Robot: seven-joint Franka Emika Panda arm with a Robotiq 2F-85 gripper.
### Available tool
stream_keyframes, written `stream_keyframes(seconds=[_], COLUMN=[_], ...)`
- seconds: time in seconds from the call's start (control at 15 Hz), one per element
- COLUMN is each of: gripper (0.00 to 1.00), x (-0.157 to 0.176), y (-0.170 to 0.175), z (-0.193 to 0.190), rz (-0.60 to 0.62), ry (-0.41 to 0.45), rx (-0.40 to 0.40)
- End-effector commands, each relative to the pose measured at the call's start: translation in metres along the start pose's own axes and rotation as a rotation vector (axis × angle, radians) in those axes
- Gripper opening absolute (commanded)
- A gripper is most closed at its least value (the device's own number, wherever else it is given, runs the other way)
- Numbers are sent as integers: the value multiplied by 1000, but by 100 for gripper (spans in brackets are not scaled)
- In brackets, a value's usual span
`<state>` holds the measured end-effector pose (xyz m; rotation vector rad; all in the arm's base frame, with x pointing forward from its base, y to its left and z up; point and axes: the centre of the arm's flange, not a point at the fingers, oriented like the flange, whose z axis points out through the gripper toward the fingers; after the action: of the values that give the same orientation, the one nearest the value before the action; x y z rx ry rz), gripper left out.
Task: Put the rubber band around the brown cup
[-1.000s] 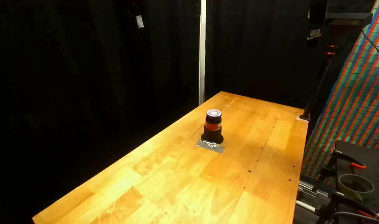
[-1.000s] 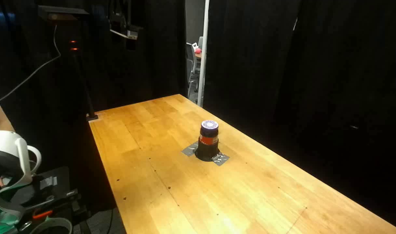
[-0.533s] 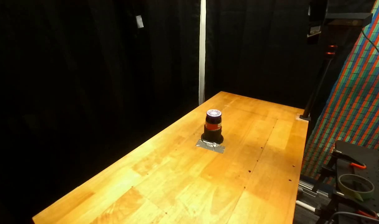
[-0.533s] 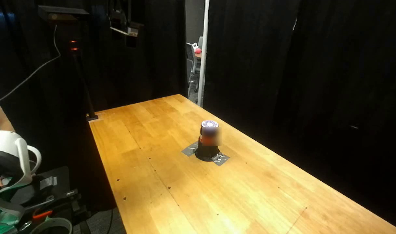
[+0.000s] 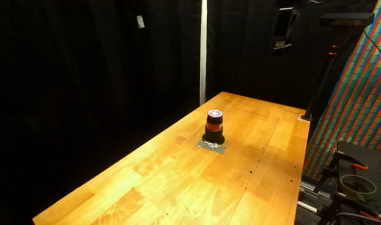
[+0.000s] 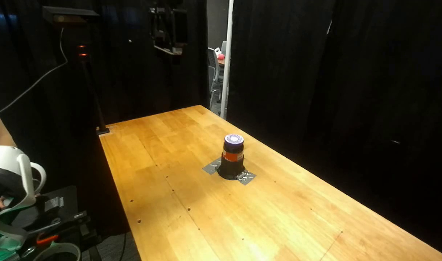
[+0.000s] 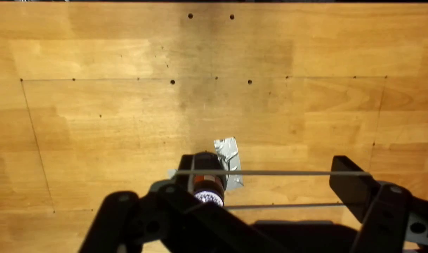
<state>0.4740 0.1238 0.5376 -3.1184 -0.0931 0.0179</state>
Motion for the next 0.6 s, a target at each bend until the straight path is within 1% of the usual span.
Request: stream_keyframes(seconds=[0.0,0.2,0.33,0.53], gripper=[100,100,100,100], x=[71,110,132,156], y=[-17,-15,-8,2], z=[26,59,81,117], rz=[53,75,75,84], ry=[88,119,106,96], rx=[-27,-45,-58,-74])
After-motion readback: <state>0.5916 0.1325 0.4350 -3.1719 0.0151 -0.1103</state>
